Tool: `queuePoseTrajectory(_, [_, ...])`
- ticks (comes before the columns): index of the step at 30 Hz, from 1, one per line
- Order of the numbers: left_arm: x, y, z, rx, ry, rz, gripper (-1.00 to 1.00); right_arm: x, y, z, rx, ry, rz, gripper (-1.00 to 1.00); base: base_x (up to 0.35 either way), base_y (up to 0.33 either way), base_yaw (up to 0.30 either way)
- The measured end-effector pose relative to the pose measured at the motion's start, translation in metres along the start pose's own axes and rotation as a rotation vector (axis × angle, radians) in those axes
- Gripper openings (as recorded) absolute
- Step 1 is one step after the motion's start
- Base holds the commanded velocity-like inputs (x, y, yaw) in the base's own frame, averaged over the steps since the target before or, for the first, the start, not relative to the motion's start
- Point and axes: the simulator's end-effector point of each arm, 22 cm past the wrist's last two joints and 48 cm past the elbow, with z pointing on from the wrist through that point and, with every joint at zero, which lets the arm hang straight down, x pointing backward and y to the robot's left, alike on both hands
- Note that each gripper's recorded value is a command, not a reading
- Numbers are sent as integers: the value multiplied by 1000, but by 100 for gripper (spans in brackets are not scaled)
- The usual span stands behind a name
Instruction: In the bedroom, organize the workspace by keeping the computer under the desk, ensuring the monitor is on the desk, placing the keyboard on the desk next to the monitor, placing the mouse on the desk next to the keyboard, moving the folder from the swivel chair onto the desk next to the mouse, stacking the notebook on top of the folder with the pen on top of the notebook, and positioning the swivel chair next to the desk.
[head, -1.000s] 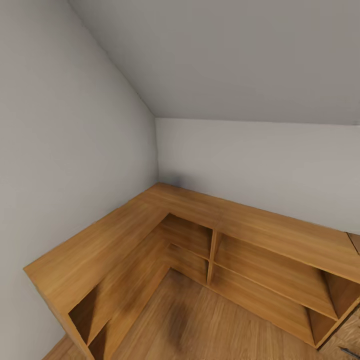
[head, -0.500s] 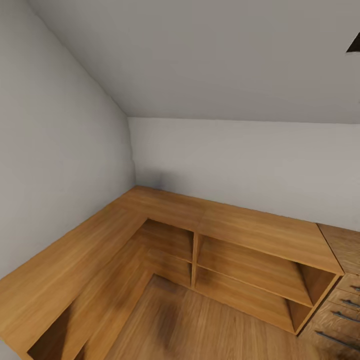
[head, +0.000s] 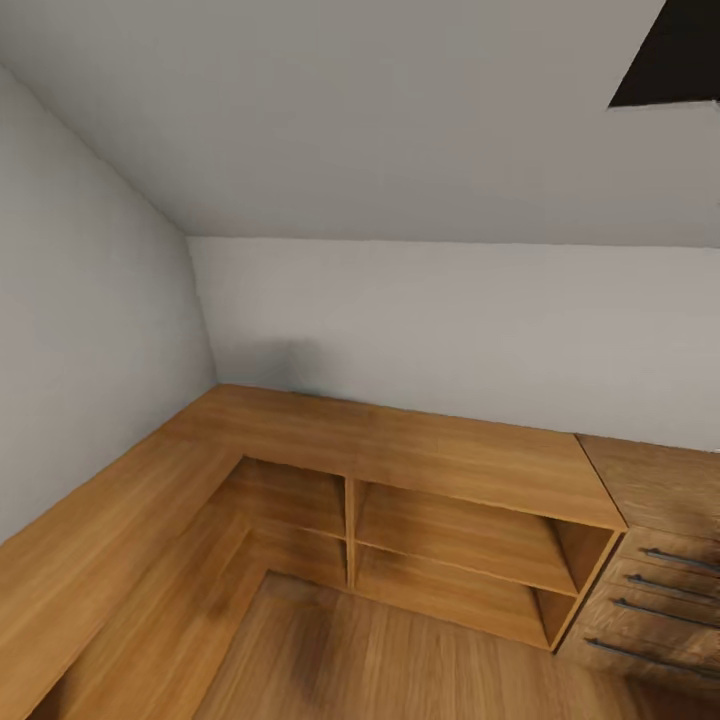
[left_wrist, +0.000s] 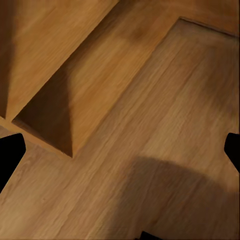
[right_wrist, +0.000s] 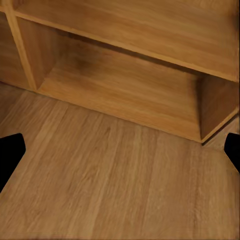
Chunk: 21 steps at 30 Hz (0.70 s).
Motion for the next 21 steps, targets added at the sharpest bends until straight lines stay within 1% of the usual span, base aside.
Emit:
queuePoseTrajectory(6, [0, -1, 0, 2, 0, 0, 100, 0, 0, 0, 1, 0, 0, 100, 303, 0, -299])
queuePoseTrajectory(11, [0, 0, 0, -1, 1, -1, 100, 0, 0, 0, 0, 1, -1, 100, 94, 0, -300])
queuePoseTrajectory(18, [0, 0, 0, -2, 0, -1, 100, 1, 0, 0, -1, 1, -1, 100, 155, 228, -300])
queuePoseTrajectory(21, [0, 0, 0, -1, 0, -1, 100, 1, -6, 0, 6, 2, -6, 100, 174, 204, -300])
